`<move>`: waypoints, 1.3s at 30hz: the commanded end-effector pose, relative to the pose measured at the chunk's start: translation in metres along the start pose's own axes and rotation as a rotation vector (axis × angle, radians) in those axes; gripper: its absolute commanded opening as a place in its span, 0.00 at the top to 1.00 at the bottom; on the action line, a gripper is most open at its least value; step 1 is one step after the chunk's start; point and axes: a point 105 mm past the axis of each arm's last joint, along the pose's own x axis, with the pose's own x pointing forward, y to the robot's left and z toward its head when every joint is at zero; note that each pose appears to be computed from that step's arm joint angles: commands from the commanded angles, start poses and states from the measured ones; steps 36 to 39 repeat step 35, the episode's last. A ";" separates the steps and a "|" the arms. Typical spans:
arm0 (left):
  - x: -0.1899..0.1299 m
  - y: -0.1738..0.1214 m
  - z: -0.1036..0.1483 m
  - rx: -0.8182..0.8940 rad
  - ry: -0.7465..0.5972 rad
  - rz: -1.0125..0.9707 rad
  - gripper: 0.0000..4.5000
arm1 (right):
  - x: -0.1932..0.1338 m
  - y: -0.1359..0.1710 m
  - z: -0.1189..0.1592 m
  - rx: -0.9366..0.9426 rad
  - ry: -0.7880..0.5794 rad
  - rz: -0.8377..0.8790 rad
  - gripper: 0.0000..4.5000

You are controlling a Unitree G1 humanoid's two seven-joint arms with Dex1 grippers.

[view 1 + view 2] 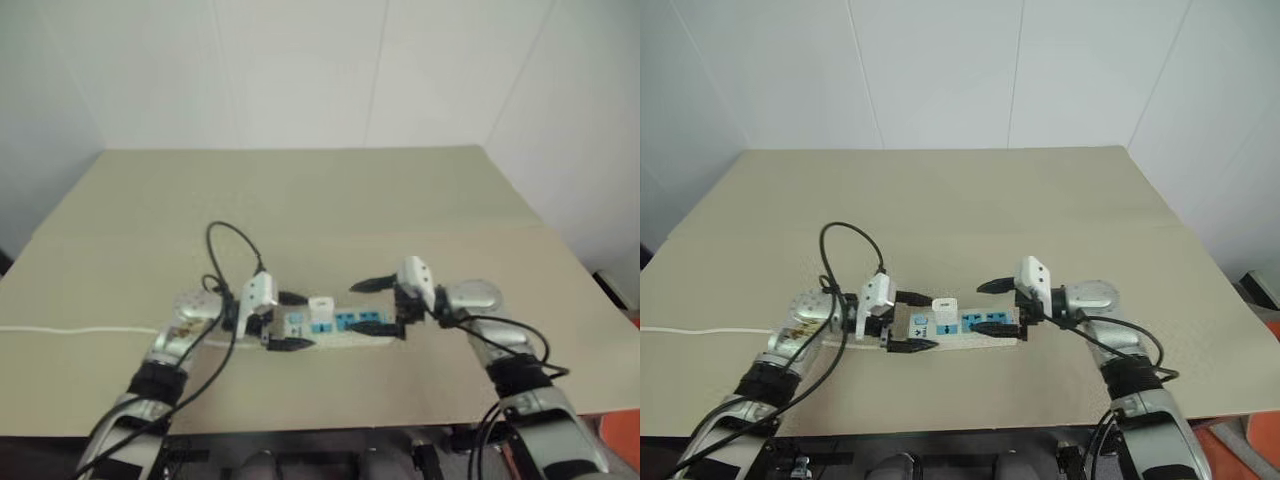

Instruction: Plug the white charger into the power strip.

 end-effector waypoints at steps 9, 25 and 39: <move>-0.086 -0.007 0.024 0.049 0.050 0.134 0.01 | -0.090 0.008 0.015 -0.040 0.083 -0.212 0.00; -0.107 -0.025 0.033 0.018 0.061 0.234 0.01 | -0.136 0.018 0.018 -0.046 0.203 -0.414 0.00; -0.098 -0.020 0.036 0.016 0.032 0.214 0.01 | -0.138 0.017 0.025 -0.084 0.229 -0.445 0.00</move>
